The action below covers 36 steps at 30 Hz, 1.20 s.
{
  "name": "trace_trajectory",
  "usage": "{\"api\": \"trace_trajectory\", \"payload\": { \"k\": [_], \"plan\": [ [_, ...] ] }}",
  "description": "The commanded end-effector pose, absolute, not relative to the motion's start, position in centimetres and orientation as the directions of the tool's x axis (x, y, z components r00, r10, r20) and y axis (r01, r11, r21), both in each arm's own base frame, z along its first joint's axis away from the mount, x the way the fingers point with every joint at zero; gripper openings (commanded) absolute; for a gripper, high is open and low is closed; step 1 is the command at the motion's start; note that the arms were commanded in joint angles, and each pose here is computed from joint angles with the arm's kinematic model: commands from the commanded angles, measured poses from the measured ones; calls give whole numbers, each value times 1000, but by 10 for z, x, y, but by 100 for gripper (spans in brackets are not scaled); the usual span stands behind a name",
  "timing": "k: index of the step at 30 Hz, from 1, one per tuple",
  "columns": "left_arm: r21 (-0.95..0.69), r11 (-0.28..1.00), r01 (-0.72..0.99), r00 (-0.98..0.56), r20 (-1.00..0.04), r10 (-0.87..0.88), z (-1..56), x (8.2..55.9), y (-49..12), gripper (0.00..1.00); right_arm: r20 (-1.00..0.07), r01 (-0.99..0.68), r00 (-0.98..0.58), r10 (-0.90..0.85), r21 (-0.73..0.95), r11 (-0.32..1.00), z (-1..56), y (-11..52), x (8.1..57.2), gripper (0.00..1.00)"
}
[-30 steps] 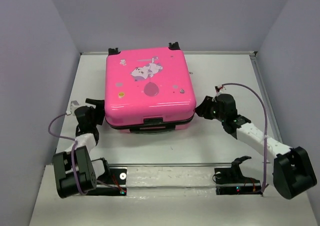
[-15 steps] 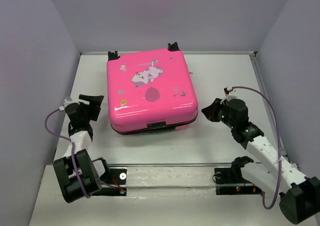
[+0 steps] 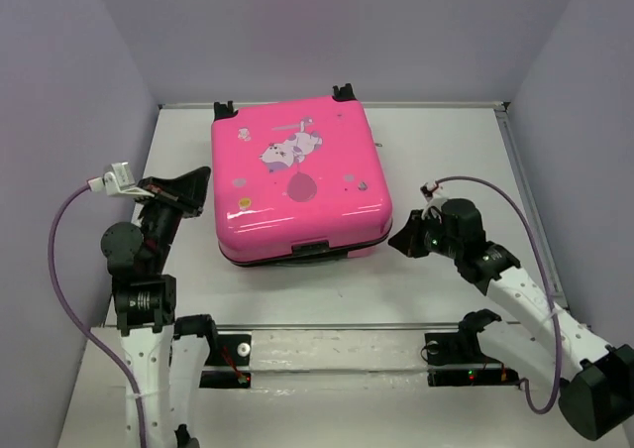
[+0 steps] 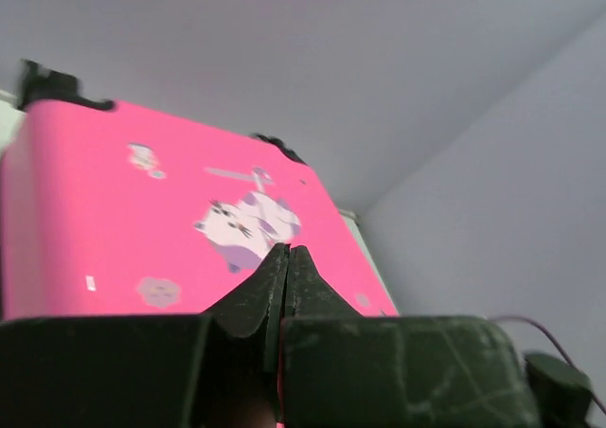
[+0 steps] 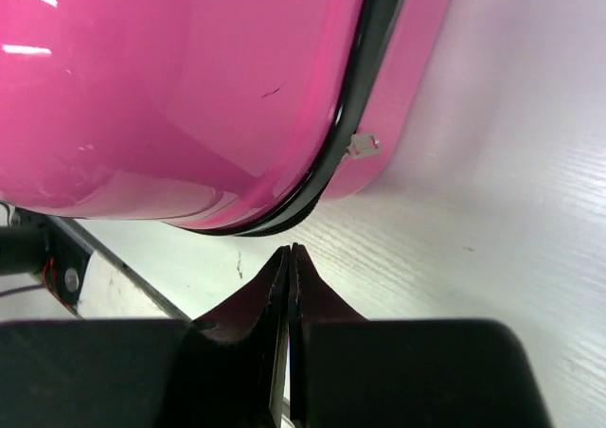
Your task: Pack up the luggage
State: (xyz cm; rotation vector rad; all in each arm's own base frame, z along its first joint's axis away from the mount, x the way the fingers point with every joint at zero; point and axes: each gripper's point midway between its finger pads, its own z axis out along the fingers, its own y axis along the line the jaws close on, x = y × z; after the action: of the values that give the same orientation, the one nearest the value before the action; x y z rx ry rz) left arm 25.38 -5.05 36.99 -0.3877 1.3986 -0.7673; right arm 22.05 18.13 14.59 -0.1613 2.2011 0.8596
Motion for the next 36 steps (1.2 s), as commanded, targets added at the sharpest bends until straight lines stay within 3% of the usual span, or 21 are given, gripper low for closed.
{"api": "trace_trajectory", "payload": {
  "k": [1,4,8,13,15,19,23,28,36],
  "plan": [
    [-676,626,389,-246,-731,-637,362,239,-108,6,-645,-368,-758,97,546,752,127,199,209,7],
    [-670,540,509,-324,-731,-601,373,225,-159,6,-675,-364,-716,178,579,729,125,214,225,7],
    [-663,475,579,-414,-741,-529,364,194,-237,6,-743,-358,-486,460,649,671,146,203,255,7],
    [-653,436,619,-448,-750,-487,343,173,-285,6,-705,-238,-339,622,705,669,145,177,277,7],
    [-652,425,628,-458,-751,-476,333,166,-292,6,-704,-209,-345,621,703,680,139,177,283,7],
    [-660,453,599,-518,-751,-409,282,149,-307,6,-685,-312,-416,598,725,614,144,212,290,7],
    [-695,528,488,-561,-713,-420,224,152,-291,6,-646,-330,-482,592,760,561,132,238,295,7],
    [-695,620,363,-557,-696,-454,181,160,-259,6,-656,-422,-520,547,754,503,156,282,299,7],
    [-709,661,245,-549,-663,-508,154,163,-231,6,-707,-430,-564,427,692,580,140,289,295,7]
  ]
}}
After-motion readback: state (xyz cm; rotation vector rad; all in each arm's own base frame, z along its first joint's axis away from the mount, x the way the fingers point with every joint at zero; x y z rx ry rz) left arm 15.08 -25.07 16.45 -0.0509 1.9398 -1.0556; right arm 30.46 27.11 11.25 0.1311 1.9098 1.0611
